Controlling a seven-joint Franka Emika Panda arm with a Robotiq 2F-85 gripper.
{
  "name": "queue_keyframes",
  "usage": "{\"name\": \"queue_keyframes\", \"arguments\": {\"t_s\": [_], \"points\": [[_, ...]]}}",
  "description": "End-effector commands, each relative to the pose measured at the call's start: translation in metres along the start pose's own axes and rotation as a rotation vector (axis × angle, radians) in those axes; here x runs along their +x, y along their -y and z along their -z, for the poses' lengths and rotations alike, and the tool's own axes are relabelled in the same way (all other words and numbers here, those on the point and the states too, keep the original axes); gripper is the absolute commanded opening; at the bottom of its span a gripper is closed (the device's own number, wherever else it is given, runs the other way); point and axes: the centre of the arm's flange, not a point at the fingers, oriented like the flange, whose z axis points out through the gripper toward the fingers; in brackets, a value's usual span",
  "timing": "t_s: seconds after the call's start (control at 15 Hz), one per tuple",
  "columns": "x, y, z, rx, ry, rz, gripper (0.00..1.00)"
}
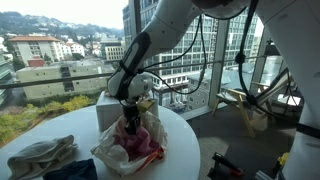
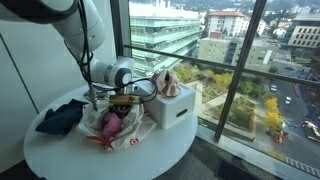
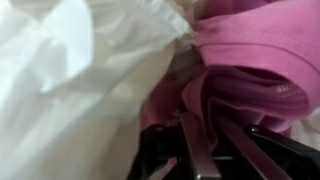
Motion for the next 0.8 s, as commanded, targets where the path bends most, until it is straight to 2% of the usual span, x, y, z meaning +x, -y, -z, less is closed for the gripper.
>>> {"name": "queue_keyframes", "arguments": {"t_s": [0.0, 0.13, 0.27, 0.47, 0.73], "points": [[0.011, 0.006, 0.031, -0.015, 0.066, 0.001, 0.45], [0.009, 0.015, 0.059, -0.013, 0.058, -0.009, 0.61], [0.007, 0.023, 0.093, 0.019, -0.007, -0.015, 0.77], [0.002, 0.026, 0.151, 0.063, -0.15, -0.048, 0.98], [-0.008, 0.012, 0.208, 0.115, -0.255, -0.155, 1.0]]}}
